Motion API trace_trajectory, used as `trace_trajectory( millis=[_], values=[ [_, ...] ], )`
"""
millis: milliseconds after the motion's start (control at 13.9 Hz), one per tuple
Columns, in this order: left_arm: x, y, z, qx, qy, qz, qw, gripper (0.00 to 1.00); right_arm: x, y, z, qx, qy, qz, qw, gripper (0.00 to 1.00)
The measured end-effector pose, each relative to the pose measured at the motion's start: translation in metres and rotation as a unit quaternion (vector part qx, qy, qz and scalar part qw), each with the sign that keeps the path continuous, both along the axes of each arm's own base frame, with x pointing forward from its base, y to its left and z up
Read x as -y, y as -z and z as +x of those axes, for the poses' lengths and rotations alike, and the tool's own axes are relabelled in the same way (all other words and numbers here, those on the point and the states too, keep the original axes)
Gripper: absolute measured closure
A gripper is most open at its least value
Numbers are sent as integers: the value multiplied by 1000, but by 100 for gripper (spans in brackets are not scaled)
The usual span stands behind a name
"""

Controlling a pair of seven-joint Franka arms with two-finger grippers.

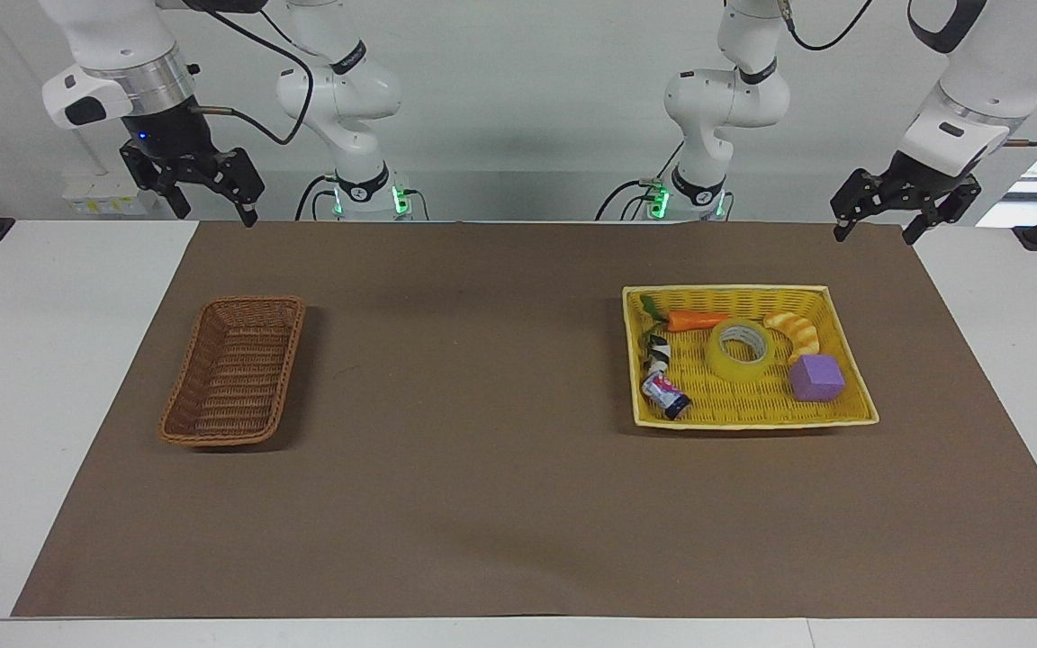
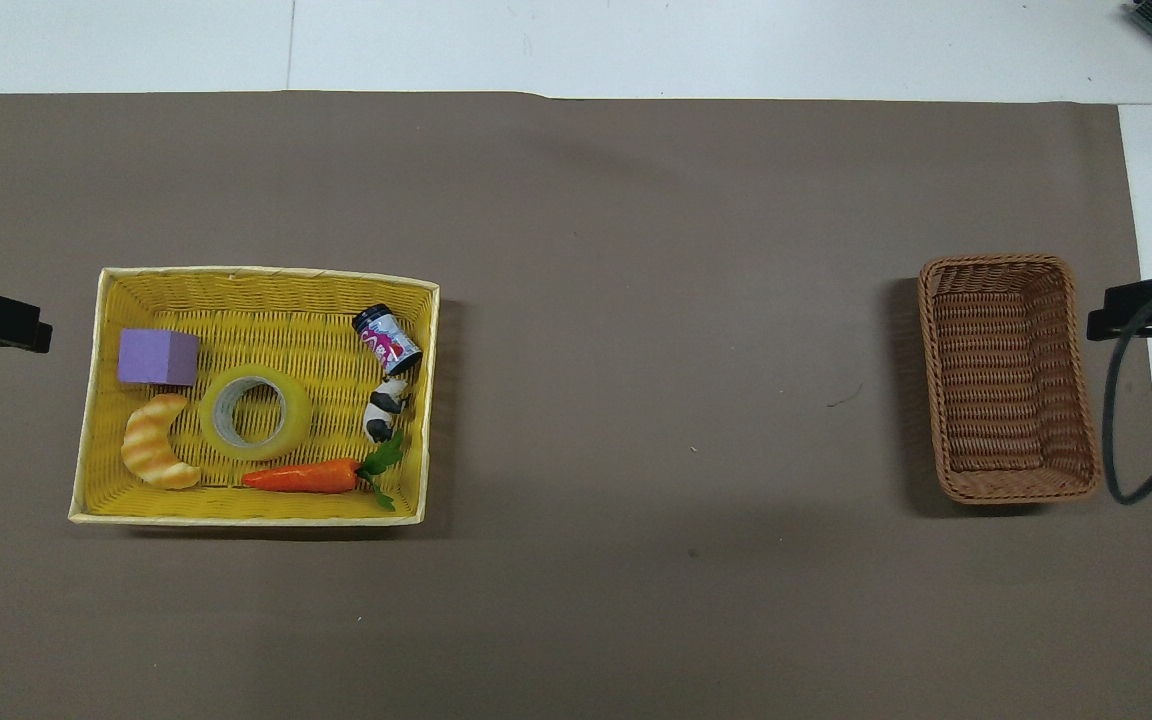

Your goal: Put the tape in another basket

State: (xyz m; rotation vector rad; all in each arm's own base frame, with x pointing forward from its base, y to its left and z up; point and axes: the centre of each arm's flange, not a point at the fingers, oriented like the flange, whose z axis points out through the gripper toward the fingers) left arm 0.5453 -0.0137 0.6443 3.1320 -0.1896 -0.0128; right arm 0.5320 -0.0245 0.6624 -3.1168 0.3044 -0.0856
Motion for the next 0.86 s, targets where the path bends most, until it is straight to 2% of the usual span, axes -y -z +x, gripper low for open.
trace_trajectory(
  millis=[360,432,577,865],
  values=[
    [-1,4,-1,-8,-1,0,1000,0,0,0,0,0,0,0,1000,0],
    [-2,5,-3,-17,0,0,1000,0,0,0,0,0,0,0,1000,0],
    [7,8,-14,-49,9,-3,999,0,0,0,0,0,0,0,1000,0],
    [23,4,-20,-54,24,-3,998,0,0,0,0,0,0,0,1000,0]
  ],
)
